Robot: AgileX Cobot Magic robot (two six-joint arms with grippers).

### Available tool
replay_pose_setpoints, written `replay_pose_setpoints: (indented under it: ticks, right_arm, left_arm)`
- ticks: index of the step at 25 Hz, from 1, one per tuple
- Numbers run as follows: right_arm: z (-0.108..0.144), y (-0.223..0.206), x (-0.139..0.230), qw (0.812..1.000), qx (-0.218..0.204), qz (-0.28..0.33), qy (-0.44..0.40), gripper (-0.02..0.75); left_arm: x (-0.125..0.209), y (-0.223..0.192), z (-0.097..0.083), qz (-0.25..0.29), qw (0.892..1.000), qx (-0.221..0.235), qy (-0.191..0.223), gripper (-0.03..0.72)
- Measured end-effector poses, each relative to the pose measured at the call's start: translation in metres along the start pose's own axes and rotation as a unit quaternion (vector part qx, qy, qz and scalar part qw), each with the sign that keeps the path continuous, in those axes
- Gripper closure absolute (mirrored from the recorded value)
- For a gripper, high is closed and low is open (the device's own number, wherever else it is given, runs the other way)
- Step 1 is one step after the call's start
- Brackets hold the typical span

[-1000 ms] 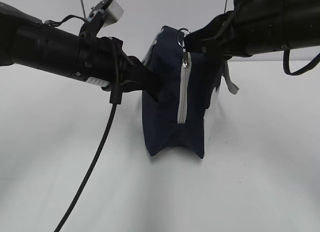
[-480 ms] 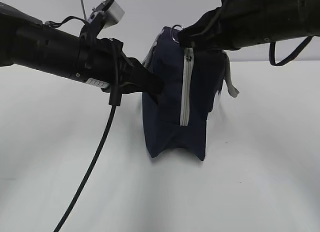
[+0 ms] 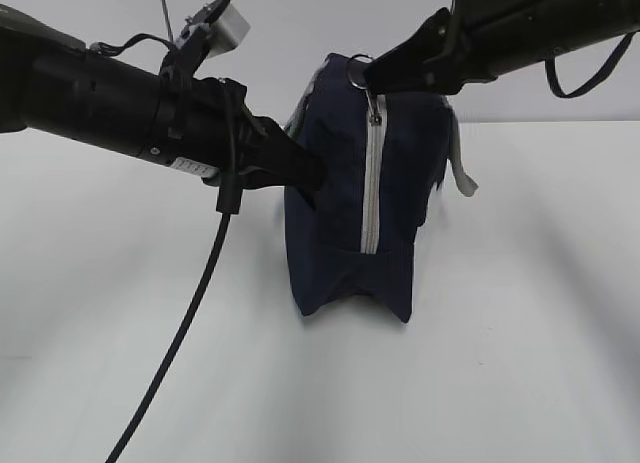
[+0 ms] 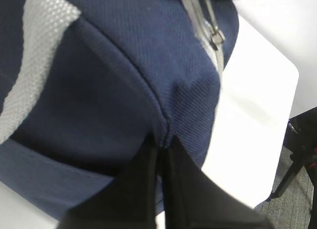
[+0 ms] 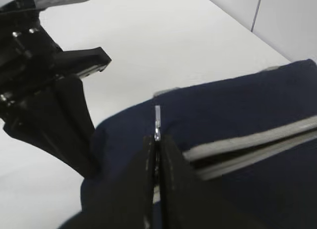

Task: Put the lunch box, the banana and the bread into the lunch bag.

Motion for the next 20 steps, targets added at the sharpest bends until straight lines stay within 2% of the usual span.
replay_pose_setpoints:
  ticks: [3, 9, 20]
  right_arm:
    - [-0.011, 0.003, 0.003, 1.0, -0.011, 0.0, 0.009, 0.738]
    - [-0.013, -0.01, 0.006, 0.999, -0.052, -0.008, 0.008, 0.738]
    - [-0.021, -0.008, -0.012, 0.999, -0.042, -0.023, 0.01, 0.738]
  left_arm:
    - [0.0, 0.0, 0.0, 0.0, 1.0, 0.0, 0.0, 0.686]
    - [0.001, 0.0, 0.0, 0.002, 1.0, 0.001, -0.002, 0.686]
    - [0.003, 0.0, 0.0, 0.008, 1.0, 0.0, -0.009, 0.686]
Point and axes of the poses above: a point on each arm's last joint axis where the gripper is mounted, y pointing back along that axis away from the gripper, z along the wrist's bending axis when the last joint is at zero, x = y × z, the point moved 10 cm from there along -y, pointing out along that axis toward the gripper, and after that the axes turned 10 degrees about -y, right-handed, at the moved point
